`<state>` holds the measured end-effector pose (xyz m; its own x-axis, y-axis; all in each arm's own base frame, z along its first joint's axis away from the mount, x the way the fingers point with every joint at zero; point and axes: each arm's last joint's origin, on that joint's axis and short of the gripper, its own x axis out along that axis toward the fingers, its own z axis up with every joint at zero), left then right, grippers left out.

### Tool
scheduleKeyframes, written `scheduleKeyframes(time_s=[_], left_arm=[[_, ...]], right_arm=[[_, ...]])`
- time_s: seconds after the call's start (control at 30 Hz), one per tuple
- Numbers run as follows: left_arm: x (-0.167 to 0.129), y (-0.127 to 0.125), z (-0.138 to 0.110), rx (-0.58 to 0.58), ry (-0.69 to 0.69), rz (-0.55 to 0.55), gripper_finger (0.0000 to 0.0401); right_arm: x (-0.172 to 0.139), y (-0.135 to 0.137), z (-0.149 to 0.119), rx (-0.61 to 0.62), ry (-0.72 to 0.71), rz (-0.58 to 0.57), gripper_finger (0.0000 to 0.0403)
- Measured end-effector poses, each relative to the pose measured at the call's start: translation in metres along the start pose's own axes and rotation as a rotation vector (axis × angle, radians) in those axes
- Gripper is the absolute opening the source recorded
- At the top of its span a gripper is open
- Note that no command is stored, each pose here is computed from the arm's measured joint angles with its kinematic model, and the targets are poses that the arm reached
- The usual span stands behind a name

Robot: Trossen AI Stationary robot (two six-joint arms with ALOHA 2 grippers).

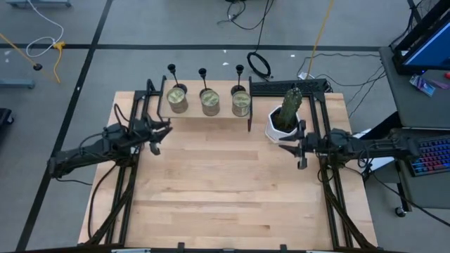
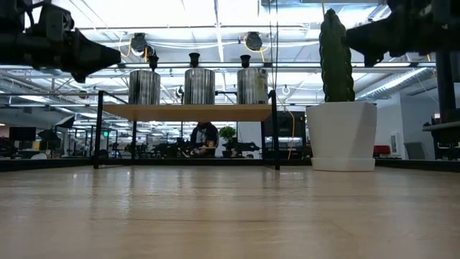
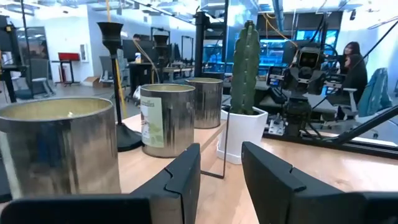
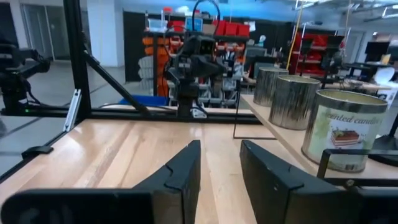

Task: Pick & Place candle stick holders
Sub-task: Return to Home Position

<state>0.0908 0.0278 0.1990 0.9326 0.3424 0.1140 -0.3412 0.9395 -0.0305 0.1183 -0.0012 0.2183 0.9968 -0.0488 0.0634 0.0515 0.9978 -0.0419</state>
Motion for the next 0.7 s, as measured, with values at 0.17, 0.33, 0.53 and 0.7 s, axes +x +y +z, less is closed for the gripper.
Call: scheduleKeyframes(time_s=[0.17, 0.33, 0.53, 0.7], left_arm=[[0.002, 0.000, -0.013, 0.000, -0.027, -0.001, 0.0124], [0.003, 0.000, -0.019, 0.016, -0.019, -0.001, 0.0124], [0.003, 0.000, -0.020, 0.017, -0.002, -0.024, 0.0124], [0.003, -0.002, -0.021, 0.013, 0.012, -0.060, 0.0124]], right_arm=[[-0.006, 0.001, -0.021, 0.002, -0.037, -0.002, 0.0105], [-0.011, 0.001, -0.034, 0.013, -0.057, -0.002, 0.0105], [-0.015, 0.001, -0.032, 0.012, -0.083, -0.003, 0.0105], [-0.015, 0.001, -0.033, 0.010, -0.079, -0.003, 0.0105]])
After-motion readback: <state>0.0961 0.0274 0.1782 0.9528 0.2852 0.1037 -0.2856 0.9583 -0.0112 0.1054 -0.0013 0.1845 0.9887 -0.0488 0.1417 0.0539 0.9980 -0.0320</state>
